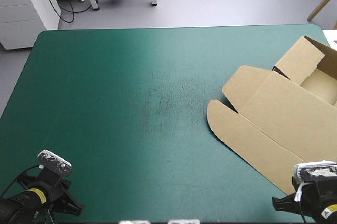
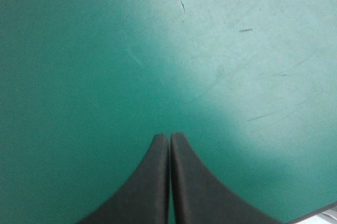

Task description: Fold the box

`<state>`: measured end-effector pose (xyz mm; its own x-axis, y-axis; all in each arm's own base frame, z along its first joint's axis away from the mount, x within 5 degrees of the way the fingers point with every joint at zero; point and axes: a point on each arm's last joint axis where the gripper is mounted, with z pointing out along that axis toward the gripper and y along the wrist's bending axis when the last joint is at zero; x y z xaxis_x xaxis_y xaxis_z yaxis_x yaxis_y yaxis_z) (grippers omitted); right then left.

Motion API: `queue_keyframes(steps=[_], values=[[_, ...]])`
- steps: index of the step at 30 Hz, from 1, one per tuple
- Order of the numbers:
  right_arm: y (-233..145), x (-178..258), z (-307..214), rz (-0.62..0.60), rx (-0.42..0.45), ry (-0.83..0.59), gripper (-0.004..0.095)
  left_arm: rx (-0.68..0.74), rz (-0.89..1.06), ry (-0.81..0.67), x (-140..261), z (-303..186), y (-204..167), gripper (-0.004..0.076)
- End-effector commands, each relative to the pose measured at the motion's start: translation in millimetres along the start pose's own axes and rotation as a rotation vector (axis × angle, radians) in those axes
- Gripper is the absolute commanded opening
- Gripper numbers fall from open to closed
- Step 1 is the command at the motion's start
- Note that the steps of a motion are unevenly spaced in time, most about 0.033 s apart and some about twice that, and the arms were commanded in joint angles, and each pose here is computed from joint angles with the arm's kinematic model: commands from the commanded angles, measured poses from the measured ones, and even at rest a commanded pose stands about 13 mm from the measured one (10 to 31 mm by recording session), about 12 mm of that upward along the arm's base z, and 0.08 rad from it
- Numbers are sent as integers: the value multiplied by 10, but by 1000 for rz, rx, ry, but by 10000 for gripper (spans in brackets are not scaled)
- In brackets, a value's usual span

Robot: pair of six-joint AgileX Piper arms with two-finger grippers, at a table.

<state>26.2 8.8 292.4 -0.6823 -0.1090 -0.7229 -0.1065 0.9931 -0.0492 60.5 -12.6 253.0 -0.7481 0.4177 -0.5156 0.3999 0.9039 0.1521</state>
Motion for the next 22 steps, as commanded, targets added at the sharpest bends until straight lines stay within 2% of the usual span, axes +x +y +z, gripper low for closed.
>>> queue_keyframes(steps=[1, 5, 22], values=[[6, -52, -125, -18, 28, -147, -4, -9, 19, -56, -87, -53, 17, -10], [12, -35, -159, -24, 37, -184, -4, -9, 15, -56, -87, -53, 17, -10], [12, -35, -159, -24, 37, -184, -4, -17, 3, -50, -81, -53, 26, -10]])
